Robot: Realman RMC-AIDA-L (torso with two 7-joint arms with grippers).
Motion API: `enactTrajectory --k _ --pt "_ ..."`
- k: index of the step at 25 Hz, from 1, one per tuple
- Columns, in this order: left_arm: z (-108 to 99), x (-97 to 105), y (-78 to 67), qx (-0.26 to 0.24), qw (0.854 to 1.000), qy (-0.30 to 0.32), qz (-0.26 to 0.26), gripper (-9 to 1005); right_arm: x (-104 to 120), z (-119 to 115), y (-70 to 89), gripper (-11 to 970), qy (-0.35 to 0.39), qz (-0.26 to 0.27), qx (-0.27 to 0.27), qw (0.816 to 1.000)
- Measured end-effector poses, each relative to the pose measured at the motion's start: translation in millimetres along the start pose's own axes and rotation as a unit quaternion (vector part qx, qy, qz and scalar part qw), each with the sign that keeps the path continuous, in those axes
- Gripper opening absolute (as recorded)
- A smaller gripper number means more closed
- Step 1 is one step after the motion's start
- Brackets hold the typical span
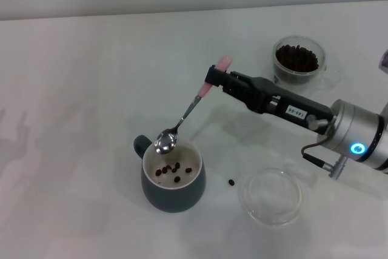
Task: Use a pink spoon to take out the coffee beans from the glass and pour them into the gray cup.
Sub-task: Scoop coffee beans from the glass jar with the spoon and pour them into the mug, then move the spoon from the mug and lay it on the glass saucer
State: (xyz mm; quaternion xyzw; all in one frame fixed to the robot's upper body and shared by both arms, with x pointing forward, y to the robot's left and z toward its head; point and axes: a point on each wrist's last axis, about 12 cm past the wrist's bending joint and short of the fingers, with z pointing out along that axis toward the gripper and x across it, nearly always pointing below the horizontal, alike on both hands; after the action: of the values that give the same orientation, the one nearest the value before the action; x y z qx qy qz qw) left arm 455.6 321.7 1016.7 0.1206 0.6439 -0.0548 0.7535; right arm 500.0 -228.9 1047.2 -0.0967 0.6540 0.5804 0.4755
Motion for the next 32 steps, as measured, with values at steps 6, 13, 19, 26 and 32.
enactTrajectory --k 6,13,19,26,32 --pt "0 0 0.1 0.000 1.000 0.000 0.001 409 -6 -12 0.1 143 -0.010 0.029 -0.004 1.000" --pt "1 0 0.3 0.000 1.000 -0.001 0.002 409 -18 -56 -6.8 143 -0.019 0.031 0.041 0.999" --pt "1 -1 2.5 -0.004 1.000 -0.002 0.003 409 -23 -92 -5.5 144 -0.017 0.033 0.075 0.997" --pt "2 -2 4.5 -0.006 1.000 -0.004 0.006 409 -15 -120 -3.3 154 0.004 0.045 0.106 0.993" --pt "3 -3 5.0 -0.006 1.000 -0.007 0.008 409 -5 -128 -3.1 167 0.022 0.047 0.125 0.991"
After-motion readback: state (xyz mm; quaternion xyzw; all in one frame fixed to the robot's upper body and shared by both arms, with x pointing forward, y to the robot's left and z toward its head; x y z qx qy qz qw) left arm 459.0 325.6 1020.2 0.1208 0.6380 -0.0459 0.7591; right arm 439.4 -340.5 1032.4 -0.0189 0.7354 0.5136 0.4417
